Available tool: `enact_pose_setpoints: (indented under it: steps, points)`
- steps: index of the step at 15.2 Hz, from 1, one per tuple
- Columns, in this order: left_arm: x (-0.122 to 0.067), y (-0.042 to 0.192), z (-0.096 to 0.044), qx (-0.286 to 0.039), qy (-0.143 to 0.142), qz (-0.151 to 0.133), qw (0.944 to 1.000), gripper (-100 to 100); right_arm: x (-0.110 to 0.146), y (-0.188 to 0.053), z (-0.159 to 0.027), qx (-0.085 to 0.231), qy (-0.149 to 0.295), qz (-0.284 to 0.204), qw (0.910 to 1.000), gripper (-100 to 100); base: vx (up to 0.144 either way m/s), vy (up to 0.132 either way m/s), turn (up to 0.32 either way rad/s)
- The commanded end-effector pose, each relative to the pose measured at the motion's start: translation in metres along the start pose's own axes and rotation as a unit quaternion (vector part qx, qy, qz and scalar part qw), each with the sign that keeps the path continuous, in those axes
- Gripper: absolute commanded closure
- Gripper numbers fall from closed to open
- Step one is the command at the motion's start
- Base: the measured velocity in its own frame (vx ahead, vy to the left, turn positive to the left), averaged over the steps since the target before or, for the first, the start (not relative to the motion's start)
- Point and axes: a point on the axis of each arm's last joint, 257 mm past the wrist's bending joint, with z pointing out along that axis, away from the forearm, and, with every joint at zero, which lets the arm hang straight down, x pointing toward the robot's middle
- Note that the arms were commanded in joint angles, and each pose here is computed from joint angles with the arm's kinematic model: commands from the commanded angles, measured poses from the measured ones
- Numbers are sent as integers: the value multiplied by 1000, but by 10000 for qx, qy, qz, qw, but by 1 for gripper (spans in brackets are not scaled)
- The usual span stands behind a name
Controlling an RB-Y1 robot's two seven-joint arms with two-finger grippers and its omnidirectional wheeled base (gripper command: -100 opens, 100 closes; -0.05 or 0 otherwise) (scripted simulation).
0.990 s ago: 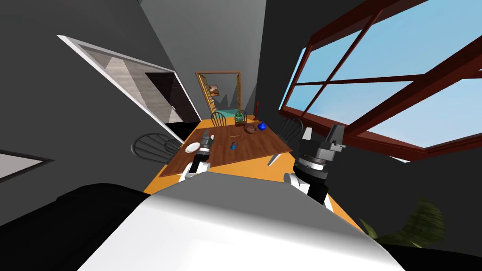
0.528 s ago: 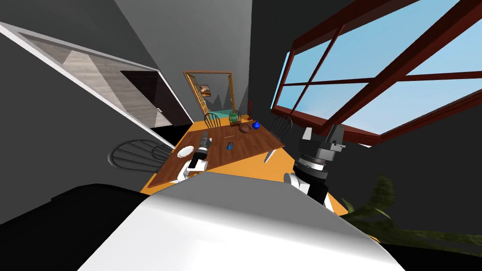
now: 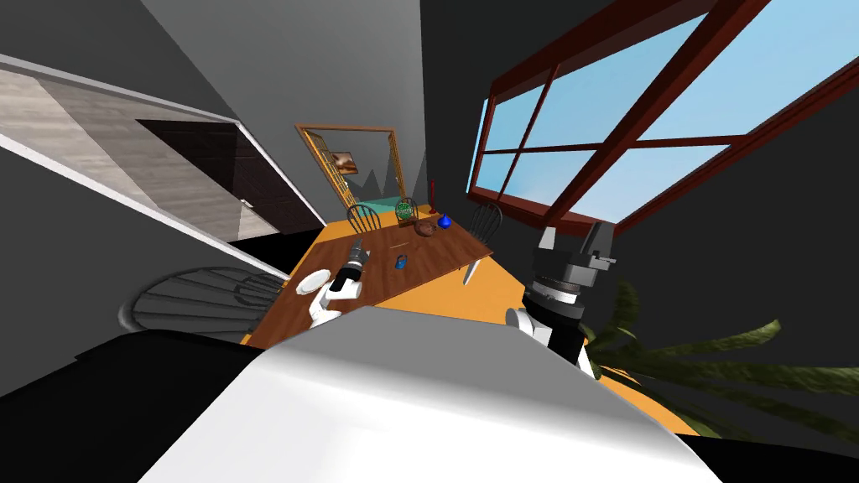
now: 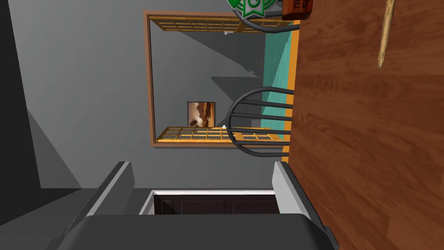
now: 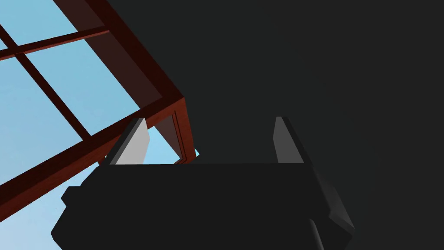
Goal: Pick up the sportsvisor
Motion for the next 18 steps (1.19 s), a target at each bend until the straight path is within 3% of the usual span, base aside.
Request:
enact_pose_setpoints:
  steps: [1,2,3,5,6,8,9,11,12,14,15,17,18]
  points:
    - [-23,23,3,-353,-240,-138,9990,-100,0,0,0,0,0,0,10000,0,-23,6,-259]
    - [-24,26,2,-376,-249,-138,9989,-100,0,0,0,0,0,-1,10000,0,-17,7,-52]
    - [-47,32,8,-513,-460,-307,9971,-100,0,0,0,1,0,-1,10000,0,-18,-2,-195]
    - [-50,42,7,-666,-520,-311,9959,-100,0,0,0,0,0,-1,10000,0,-15,4,-185]
    - [-74,50,11,-824,-762,-505,9924,-100,0,0,0,1,0,-1,10000,0,-12,1,-270]
    - [-77,57,9,-945,-811,-510,9909,-100,0,0,0,0,0,-1,10000,0,-12,7,-176]
    - [-98,58,14,-1019,-1029,-723,9868,-100,0,0,0,1,0,-1,10000,0,-11,2,-233]
    - [-104,73,9,-1212,-1119,-734,9836,-100,0,0,0,1,0,-1,10000,0,-10,8,-184]
    - [-126,76,12,-1301,-1363,-971,9773,-100,0,0,0,1,0,-1,10000,0,-8,3,-249]
    - [-130,87,8,-1465,-1438,-982,9738,-100,0,0,0,1,0,-1,10000,0,-9,7,-191]
    - [-152,90,9,-1521,-1681,-1238,9661,-100,0,0,0,1,0,-1,10000,0,-9,4,-259]
    - [-155,101,4,-1702,-1765,-1253,9613,-100,0,0,0,1,0,-1,10000,0,-8,11,-165]
    - [-175,102,5,-1731,-1998,-1526,9523,-100,0,0,0,1,0,-1,10000,0,-5,8,-229]
